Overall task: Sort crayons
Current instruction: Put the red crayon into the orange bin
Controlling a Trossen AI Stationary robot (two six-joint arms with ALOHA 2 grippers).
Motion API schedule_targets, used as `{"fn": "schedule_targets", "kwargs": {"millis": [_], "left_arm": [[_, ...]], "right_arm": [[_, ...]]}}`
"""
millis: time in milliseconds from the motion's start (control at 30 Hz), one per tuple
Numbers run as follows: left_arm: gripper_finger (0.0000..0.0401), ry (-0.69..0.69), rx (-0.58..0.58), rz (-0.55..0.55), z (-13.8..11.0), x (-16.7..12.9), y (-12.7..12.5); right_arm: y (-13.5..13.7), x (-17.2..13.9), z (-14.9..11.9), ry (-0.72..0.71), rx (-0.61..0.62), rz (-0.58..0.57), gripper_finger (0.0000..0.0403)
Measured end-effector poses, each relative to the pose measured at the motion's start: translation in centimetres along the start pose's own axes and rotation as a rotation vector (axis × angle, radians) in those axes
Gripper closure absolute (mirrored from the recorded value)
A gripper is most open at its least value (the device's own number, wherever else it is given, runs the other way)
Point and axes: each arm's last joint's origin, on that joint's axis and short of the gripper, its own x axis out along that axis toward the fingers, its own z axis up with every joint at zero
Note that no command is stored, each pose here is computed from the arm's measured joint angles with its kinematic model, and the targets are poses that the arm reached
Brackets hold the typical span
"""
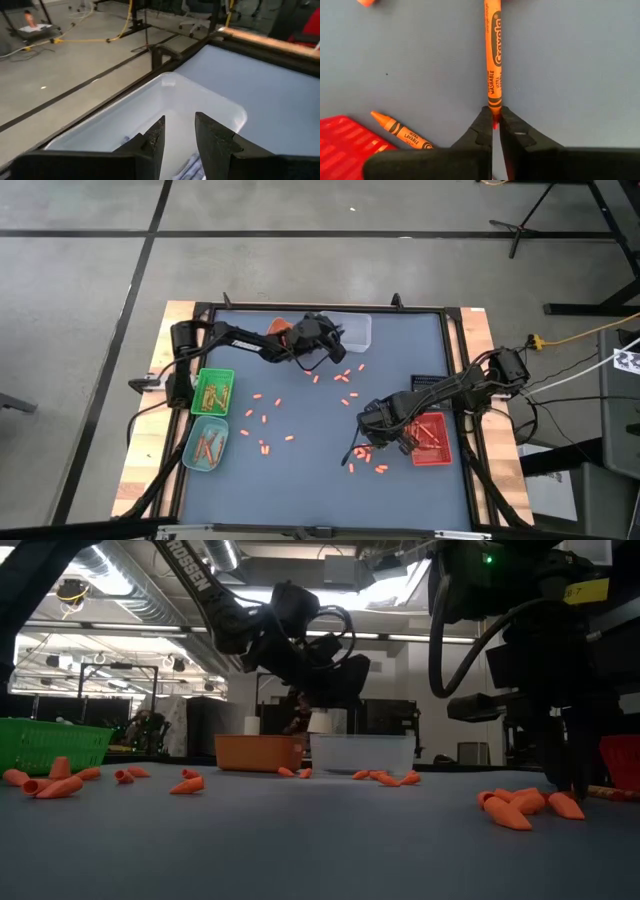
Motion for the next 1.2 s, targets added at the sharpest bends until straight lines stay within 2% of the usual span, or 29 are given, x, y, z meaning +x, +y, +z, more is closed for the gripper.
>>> {"fn": "schedule_targets", "kwargs": {"millis": [233, 433, 767, 967, 1200], "left_arm": [[0.0309, -0.011, 0.001, -0.036, 2.5, -1.7, 0.1], [0.0309, 0.013, 0.11, -0.031, 5.5, -4.6, 0.7], [0.0309, -0.005, 0.154, -0.031, 10.9, -11.7, 2.3], [0.0309, 0.045, 0.173, -0.057, 11.5, -14.5, 2.2], [0.0309, 0.14, 0.224, -0.1, 10.3, -15.3, 0.9]], "right_arm": [[0.0, -0.2, 0.0, 0.006, 0.002, 0.004, 0.0393], [-0.2, -2.1, 0.9, 0.032, 0.002, -0.029, 0.0396], [-1.1, -6.5, 3.2, 0.022, -0.009, -0.217, 0.0396], [-1.2, -6.9, 3.3, 0.017, 0.004, -0.23, 0.0396], [-1.0, -6.7, 3.5, -0.027, 0.085, -0.146, 0.039]]}}
